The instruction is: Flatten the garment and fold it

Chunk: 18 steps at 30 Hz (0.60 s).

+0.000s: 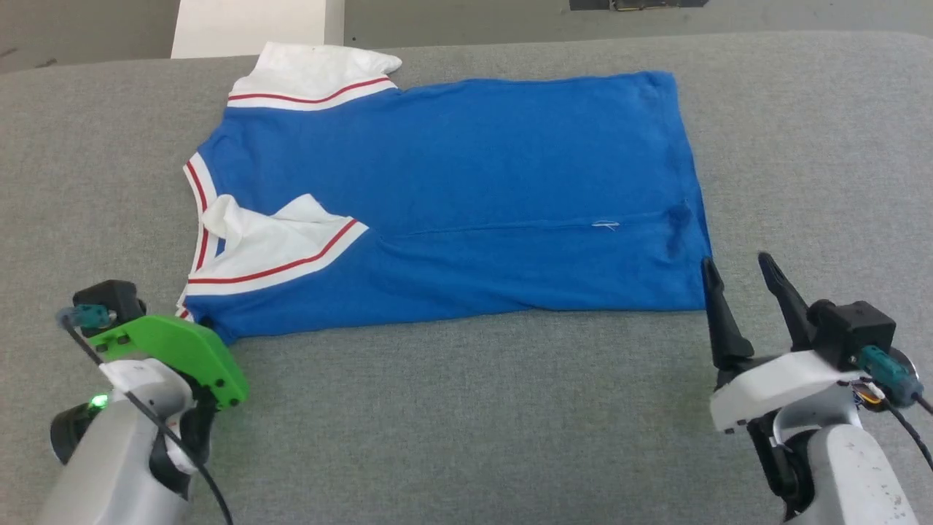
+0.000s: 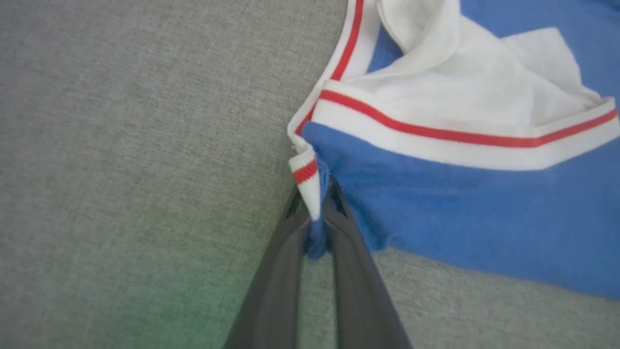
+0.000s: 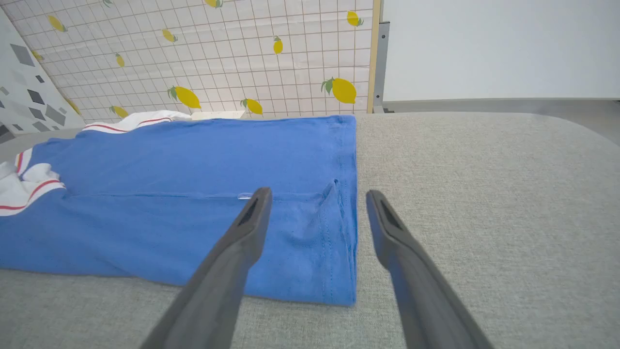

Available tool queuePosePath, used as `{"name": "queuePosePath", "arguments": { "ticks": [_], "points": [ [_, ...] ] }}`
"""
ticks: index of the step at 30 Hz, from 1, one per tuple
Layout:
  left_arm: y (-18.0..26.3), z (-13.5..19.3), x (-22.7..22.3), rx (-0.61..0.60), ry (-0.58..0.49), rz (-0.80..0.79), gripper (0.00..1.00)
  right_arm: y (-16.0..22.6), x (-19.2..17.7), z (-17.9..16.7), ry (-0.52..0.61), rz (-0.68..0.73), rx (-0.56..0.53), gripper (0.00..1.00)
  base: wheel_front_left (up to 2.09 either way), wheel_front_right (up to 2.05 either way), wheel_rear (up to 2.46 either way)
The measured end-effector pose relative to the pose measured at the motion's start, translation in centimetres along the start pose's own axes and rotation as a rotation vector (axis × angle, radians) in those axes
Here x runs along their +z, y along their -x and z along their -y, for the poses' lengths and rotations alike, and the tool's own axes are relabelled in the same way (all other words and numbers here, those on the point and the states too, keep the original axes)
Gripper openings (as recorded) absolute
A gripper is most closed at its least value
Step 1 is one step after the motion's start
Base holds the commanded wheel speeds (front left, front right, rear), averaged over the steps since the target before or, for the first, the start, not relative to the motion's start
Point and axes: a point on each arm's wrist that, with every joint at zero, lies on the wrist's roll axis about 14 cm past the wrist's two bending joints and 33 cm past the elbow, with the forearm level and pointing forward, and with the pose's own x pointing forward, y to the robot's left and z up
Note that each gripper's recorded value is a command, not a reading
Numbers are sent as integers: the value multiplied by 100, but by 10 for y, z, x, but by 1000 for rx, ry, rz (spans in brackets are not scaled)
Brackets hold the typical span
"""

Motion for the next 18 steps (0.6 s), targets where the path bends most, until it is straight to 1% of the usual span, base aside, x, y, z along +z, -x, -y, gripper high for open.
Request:
{"name": "queuePosePath", "arguments": {
  "ticks": [5, 8, 13, 14, 15, 16, 17, 18],
  "points": [
    [2, 3, -2, -19, -11, 11, 0, -6, -38, 15, -27, -248, -45, 100, 0, 0, 0],
    [2, 3, -2, -25, -17, 24, 0, -12, -57, 13, -44, -407, -40, 100, 0, 0, 0],
    [1, 4, -2, -35, -42, 40, 0, -14, -82, 8, -40, -665, -28, 100, 0, 0, 0],
    [1, 4, -2, -37, -45, 42, 0, -14, -84, 7, -40, -698, -24, 92, 0, 0, 0],
    [1, 4, -2, -39, -46, 45, 0, -14, -85, 6, -36, -733, -20, 47, 0, 0, 0],
    [1, 4, -2, -39, -49, 49, 0, -15, -85, 5, -33, -760, -15, 36, 0, 0, 0],
    [1, 4, -2, -42, -53, 55, 0, -15, -85, 3, -29, -774, -11, 0, 0, 0, 0],
    [1, 4, -1, -43, -58, 65, 0, -16, -84, 2, -27, -785, -6, 0, 0, 0, 0]
  ]
}}
